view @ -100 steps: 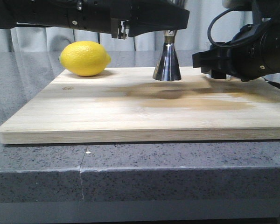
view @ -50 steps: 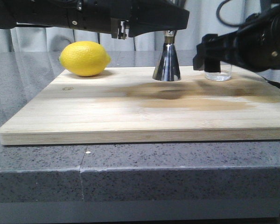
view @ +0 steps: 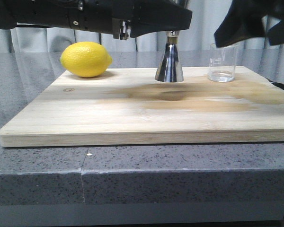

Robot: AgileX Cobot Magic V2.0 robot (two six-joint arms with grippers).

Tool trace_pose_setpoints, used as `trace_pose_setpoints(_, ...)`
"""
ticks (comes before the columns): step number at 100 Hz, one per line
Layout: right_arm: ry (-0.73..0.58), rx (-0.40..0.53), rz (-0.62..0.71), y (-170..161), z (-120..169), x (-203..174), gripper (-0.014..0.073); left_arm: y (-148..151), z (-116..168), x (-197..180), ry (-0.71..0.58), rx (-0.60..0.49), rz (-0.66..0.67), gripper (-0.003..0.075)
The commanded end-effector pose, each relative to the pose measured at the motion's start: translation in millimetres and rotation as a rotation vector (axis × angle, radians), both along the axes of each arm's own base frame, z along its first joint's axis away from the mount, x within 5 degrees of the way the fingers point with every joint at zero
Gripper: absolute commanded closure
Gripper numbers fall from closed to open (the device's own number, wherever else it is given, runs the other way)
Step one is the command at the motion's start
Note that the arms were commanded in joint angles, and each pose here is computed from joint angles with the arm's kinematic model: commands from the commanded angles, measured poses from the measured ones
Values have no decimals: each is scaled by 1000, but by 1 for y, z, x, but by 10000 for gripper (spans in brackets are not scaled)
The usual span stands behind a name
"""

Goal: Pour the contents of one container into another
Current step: 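Lower the beaker onto the board and open the right gripper, then lower the jigger onto the board with the left gripper and release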

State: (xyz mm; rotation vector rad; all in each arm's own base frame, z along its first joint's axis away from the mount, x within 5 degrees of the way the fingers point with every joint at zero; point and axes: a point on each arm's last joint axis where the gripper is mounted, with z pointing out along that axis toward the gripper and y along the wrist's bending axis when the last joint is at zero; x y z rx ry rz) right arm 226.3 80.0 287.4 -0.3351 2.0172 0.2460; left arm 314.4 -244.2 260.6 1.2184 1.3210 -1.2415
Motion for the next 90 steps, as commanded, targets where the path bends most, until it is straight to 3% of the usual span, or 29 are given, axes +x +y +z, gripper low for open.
trace_pose_setpoints(1, -103, 5, 10, -4, 26, -11, -22, 1, 38, -6, -39, -133, -15, 512)
trace_pose_setpoints(39, -129, 4, 52, -15, 51, -54, -22, 1, 38, -6, -39, -133, -15, 512)
trace_pose_setpoints(90, -150, 1, 61, -19, 58, -67, -22, 1, 38, -6, -39, -133, -15, 512)
